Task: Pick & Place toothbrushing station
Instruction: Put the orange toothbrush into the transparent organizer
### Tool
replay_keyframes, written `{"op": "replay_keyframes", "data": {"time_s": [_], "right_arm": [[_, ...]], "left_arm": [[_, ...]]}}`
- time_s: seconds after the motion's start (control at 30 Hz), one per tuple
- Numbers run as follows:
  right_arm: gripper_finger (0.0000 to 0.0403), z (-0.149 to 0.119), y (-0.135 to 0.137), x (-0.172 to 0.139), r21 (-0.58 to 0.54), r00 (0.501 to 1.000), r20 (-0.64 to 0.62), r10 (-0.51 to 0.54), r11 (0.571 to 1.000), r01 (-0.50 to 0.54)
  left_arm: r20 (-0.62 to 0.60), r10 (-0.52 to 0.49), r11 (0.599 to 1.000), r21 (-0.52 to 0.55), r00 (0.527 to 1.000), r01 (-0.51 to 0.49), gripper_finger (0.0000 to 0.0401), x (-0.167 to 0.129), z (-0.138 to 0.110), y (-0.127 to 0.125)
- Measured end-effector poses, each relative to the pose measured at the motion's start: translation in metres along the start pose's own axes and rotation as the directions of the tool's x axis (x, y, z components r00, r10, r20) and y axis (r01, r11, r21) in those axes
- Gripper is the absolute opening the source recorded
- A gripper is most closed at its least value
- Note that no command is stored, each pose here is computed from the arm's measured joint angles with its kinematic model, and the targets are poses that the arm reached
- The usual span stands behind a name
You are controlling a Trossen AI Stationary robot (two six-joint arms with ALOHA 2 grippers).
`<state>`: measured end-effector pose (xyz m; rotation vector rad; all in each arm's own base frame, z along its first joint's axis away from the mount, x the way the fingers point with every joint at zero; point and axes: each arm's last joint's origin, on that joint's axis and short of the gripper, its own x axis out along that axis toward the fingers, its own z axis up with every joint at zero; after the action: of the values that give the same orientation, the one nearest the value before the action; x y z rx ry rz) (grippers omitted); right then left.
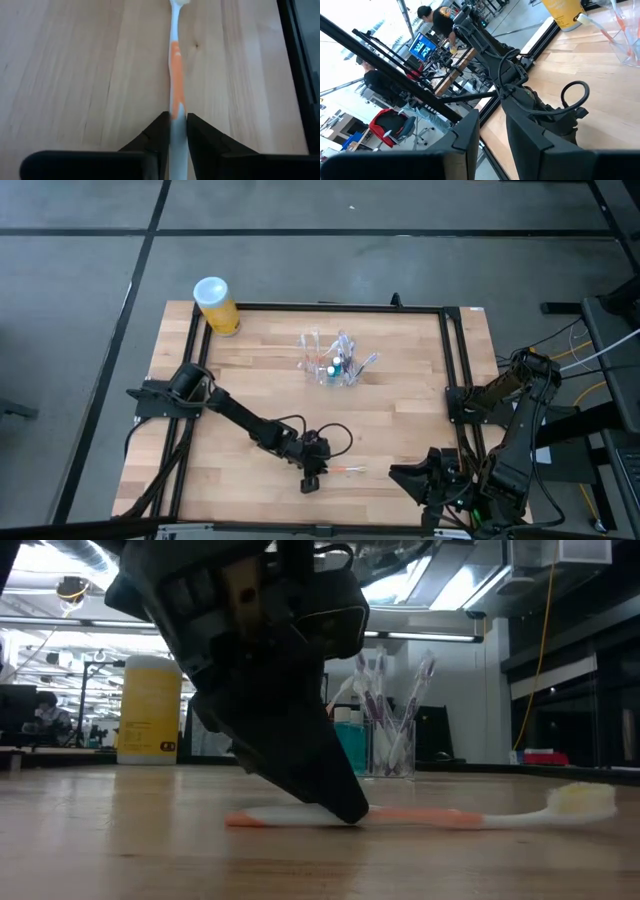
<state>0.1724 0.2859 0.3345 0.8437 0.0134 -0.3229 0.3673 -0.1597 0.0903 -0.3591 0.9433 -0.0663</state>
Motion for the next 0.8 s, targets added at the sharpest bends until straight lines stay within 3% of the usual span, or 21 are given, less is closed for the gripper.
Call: {"op": "replay_keyframes", "data": {"time_s": [0.17,0.33,0.43,0.57,0.8], "right_arm": [[0.0100,0.000,0.000,0.000,-0.010,1.000,0.000,0.000,1.000,0.000],[0.0100,0.000,0.000,0.000,-0.009,1.000,0.000,0.000,1.000,0.000],[0.0100,0.000,0.000,0.001,-0.009,1.000,0.001,-0.001,1.000,0.001],[0.0100,0.000,0.000,0.001,-0.011,1.000,0.001,-0.001,1.000,0.001],[0.0100,0.000,0.000,0.000,-0.028,1.000,0.001,-0.001,1.000,0.001]], "left_arm": [[-0.007,-0.002,0.992,-0.126,1.000,0.001,0.0052,0.002,0.003,0.008],[0.017,-0.007,0.967,-0.253,1.000,0.011,0.0015,0.003,0.010,0.016],[0.056,0.030,0.929,-0.369,0.998,-0.007,0.0014,0.004,0.014,0.020],[0.112,0.095,0.849,-0.527,0.989,-0.022,0.0015,0.005,0.017,0.024],[0.205,0.144,0.883,-0.469,0.968,-0.032,0.0072,-0.005,0.025,0.022]]}}
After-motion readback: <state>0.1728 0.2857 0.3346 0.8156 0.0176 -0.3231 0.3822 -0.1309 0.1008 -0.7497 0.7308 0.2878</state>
